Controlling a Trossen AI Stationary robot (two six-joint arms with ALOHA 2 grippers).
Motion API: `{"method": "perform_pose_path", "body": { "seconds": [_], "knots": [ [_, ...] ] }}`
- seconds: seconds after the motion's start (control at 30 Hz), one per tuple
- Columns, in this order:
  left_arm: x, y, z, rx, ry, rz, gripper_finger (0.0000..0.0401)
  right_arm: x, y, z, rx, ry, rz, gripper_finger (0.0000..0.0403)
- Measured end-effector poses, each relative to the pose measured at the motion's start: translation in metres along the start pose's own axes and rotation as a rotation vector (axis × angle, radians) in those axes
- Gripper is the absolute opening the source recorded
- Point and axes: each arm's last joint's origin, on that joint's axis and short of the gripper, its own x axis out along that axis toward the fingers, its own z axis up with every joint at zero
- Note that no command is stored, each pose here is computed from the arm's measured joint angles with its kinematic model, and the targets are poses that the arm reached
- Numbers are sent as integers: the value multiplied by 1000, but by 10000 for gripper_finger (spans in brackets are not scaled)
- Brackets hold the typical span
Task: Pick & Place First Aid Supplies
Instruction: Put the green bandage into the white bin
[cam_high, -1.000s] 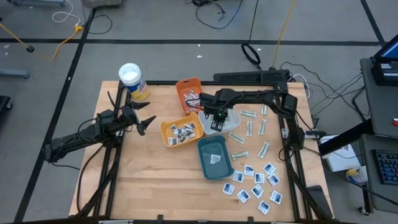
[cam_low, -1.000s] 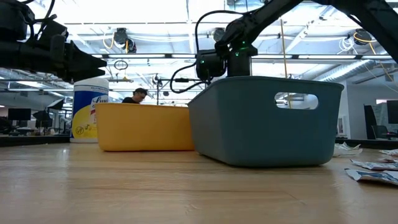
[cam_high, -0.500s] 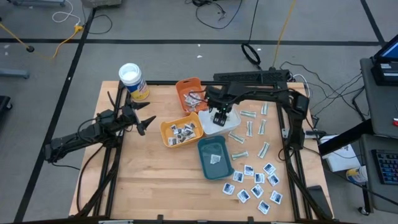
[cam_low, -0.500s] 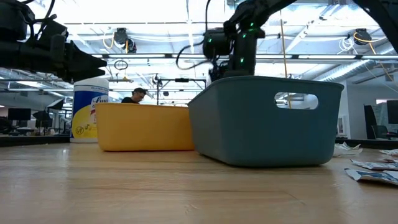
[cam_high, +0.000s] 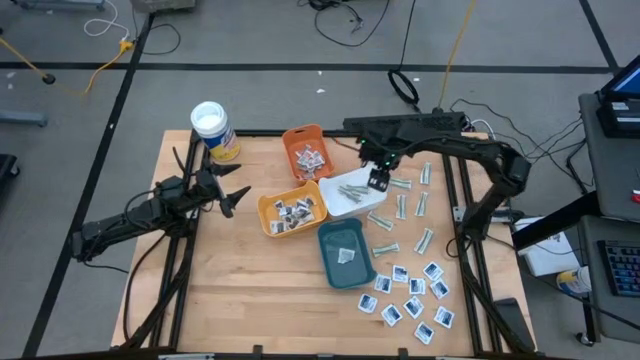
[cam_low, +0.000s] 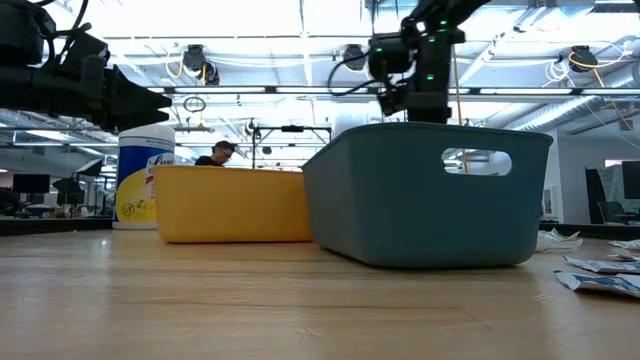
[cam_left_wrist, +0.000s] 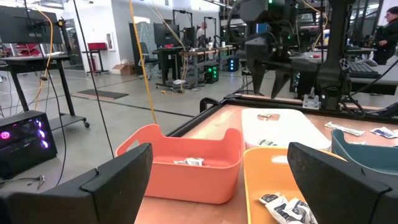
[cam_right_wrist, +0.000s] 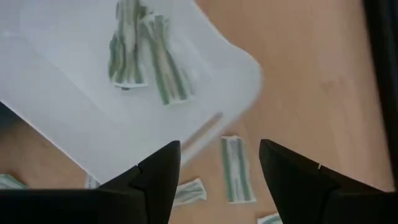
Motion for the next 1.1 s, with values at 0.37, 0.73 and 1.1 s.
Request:
{"method": "perform_pose_path", "body": {
  "seconds": [0.37,0.73,1.1],
  "knots": [
    [0,0,0,0,0,0,379,7,-37,-43,14,56,-42,212],
    [0,0,0,0,0,0,379,55,-43,-70,28,99,-62,212],
    [0,0,0,0,0,0,379,91,-38,-90,28,57,-72,212]
  ]
}}
